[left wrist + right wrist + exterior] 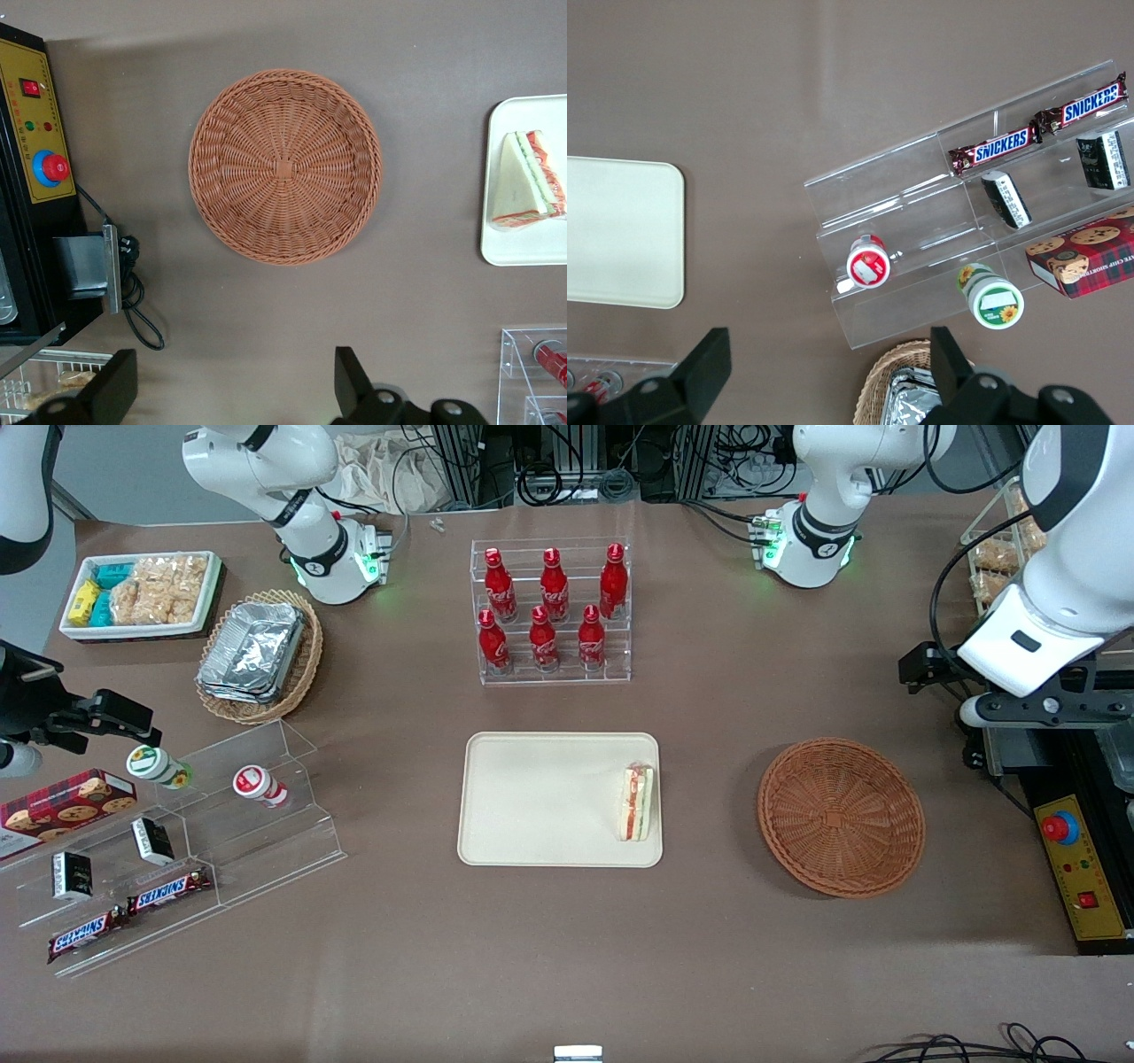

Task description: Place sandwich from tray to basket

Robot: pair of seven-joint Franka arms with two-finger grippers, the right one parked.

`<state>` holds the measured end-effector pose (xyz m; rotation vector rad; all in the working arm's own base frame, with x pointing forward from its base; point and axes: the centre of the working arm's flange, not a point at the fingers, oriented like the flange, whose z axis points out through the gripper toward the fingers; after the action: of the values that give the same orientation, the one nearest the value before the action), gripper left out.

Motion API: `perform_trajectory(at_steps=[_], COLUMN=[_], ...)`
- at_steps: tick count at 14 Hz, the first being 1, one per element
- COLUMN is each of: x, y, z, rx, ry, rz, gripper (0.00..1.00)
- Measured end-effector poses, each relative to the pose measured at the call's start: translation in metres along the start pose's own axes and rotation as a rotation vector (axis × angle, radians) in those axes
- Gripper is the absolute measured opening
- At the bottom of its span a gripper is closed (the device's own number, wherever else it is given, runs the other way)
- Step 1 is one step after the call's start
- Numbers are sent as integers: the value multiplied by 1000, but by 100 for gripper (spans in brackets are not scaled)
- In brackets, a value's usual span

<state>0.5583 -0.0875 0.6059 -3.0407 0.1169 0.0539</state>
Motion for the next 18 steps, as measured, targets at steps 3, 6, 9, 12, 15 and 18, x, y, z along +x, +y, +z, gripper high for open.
perform_trajectory(at_steps=[3,6,9,12,15,18], x=[0,1,1,1,-8,-13], y=[-3,-20,-27,-25,-14,15], z=[0,2,2,2,3,6], rx=[-12,-49,-74,-81,-134,-229], ry=[-1,-7,-10,-13,-76,-135], rz=[-8,-42,-50,-48,-33,-31], gripper=[100,100,100,100,100,100])
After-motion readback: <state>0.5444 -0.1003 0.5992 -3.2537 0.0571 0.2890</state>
